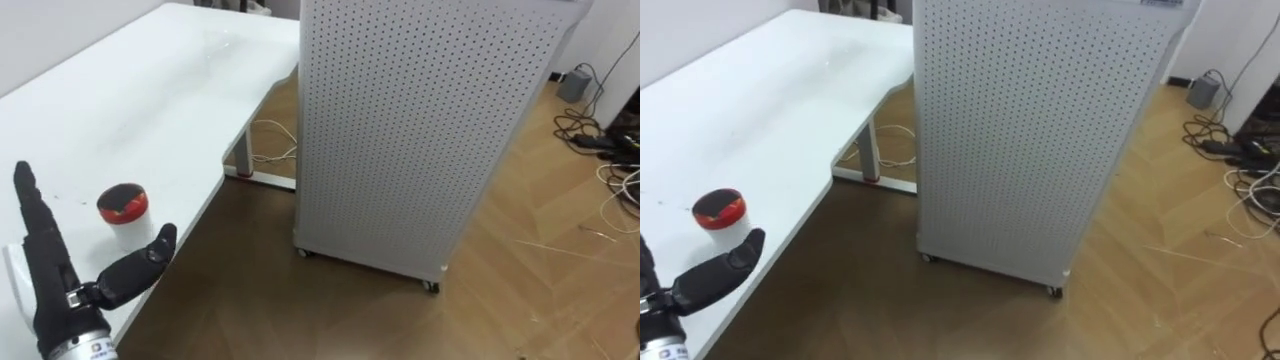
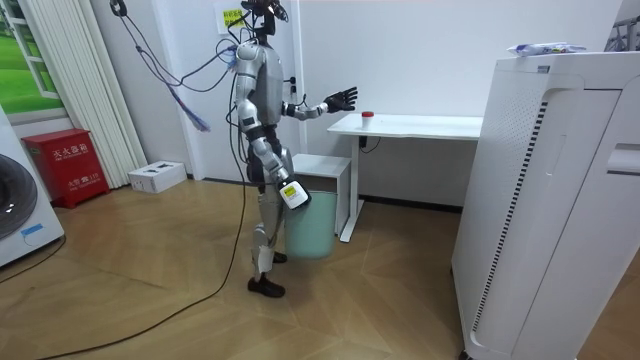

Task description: Pick garbage

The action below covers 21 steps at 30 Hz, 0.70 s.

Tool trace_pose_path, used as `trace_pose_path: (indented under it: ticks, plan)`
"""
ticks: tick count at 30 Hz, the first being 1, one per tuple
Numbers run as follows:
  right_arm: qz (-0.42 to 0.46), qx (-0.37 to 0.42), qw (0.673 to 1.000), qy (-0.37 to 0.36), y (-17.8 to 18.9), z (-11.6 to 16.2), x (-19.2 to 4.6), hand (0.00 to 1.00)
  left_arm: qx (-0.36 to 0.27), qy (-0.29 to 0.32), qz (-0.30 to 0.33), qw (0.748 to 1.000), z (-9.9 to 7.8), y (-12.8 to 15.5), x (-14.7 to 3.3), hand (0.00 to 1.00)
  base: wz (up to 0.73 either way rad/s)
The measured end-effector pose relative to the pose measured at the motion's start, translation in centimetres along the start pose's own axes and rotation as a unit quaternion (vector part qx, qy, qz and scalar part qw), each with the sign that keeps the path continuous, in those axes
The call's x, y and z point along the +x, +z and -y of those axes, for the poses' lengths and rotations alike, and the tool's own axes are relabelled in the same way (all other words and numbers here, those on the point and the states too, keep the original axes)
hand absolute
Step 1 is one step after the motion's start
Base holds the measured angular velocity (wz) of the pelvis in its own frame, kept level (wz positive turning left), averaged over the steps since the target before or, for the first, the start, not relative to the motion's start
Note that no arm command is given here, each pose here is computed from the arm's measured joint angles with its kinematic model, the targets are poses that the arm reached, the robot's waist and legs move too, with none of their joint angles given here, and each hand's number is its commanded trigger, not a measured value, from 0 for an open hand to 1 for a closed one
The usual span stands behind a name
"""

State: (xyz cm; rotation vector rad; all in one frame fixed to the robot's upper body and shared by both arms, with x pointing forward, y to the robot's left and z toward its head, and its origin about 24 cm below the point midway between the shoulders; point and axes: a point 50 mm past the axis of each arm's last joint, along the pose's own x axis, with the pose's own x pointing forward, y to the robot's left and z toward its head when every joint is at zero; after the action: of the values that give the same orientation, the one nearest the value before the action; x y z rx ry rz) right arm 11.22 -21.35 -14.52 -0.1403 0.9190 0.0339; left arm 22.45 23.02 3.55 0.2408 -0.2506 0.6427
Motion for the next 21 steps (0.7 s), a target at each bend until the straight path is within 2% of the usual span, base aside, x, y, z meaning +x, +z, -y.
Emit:
trace_pose_path:
  ticks: [7, 10, 12, 14, 17, 21]
  plan:
    - [-0.004, 0.007, 1.0, 0.008, 0.1, -0.2, 0.1, 1.0, 0.028, -0.002, -0.057, 0.998, 0.1, -2.5, -0.1, 0.0, 0.07]
    - [-0.015, 0.041, 0.999, -0.01, -0.7, 0.1, -0.2, 1.0, -0.003, -0.024, -0.054, 0.998, 2.3, -1.7, 1.0, 0.0, 0.68]
    - [-0.018, 0.04, 0.999, -0.005, -0.8, -0.1, -0.3, 1.0, 0.014, -0.027, -0.068, 0.997, 1.9, -2.6, 1.0, 0.0, -0.15]
    - [0.004, 0.032, 0.999, 0.0, 0.2, -0.1, -0.2, 1.0, 0.041, -0.014, -0.099, 0.994, 0.6, -3.9, 1.1, 0.0, -0.4]
    - [0.003, 0.019, 1.0, -0.003, 0.5, 0.6, -0.2, 1.0, 0.045, -0.013, -0.126, 0.991, 0.7, -4.8, 0.6, 0.0, -0.29]
    - [-0.003, 0.015, 1.0, 0.014, 0.3, 0.1, -0.2, 1.0, 0.039, 0.002, -0.146, 0.988, 0.5, -5.4, 0.5, 0.0, -0.18]
